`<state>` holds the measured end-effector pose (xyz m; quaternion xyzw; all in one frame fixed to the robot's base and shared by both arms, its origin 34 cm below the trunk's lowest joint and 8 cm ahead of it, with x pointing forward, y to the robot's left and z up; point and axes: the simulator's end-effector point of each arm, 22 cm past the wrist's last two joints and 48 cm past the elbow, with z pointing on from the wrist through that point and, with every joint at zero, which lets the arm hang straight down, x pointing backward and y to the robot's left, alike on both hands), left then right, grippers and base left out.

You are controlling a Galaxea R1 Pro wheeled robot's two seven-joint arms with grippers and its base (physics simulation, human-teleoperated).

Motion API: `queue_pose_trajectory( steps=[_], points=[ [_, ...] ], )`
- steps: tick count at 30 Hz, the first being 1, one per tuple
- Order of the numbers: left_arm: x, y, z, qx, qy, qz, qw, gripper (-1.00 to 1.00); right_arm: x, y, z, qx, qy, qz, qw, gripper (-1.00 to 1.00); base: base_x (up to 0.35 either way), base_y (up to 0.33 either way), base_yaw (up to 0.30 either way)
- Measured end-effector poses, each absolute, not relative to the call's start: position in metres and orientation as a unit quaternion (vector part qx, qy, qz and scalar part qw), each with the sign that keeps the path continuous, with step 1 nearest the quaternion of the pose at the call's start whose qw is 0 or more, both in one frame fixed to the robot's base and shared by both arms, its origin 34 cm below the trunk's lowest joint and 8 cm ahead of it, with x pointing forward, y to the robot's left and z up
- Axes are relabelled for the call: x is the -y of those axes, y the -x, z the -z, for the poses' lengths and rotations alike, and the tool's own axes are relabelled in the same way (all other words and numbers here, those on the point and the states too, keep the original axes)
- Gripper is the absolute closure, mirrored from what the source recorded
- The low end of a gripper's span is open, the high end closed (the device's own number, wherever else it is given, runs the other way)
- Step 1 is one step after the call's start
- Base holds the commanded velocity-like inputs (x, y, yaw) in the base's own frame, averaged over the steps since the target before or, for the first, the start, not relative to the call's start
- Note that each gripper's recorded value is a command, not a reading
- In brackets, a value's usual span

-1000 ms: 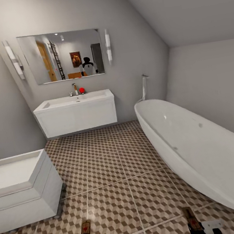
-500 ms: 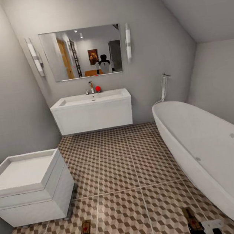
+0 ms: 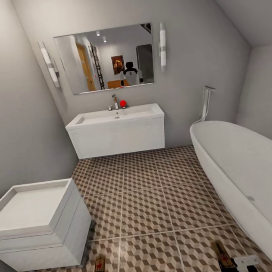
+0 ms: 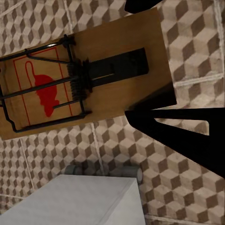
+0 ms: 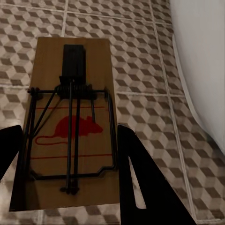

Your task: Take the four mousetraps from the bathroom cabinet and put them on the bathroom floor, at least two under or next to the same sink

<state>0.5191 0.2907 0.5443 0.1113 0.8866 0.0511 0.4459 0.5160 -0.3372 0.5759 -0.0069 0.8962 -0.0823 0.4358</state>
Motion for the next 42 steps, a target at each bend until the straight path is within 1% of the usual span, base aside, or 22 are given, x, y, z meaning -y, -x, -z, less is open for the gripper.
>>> queue_pose_trajectory(
  steps=[18, 29, 42],
  points=[
    [-0.2905, -0.5191, -0.5443, -0.887, -0.111, -0.051, 0.446, 1.00, 0.3374, -0.5158, -0.5757, -0.896, 0.007, 0.082, 0.436, 1.00, 0.329, 0.000, 0.000],
    [-0.2906, -0.5193, -0.5445, -0.887, -0.111, -0.051, 0.446, 1.00, 0.3374, -0.5161, -0.5762, -0.896, 0.007, 0.082, 0.436, 1.00, 0.329, 0.000, -0.116],
    [-0.2908, -0.5194, -0.5447, -0.886, -0.111, -0.051, 0.446, 1.00, 0.3373, -0.5163, -0.5763, -0.896, 0.007, 0.082, 0.436, 1.00, 0.329, 0.000, -0.013]
  ],
)
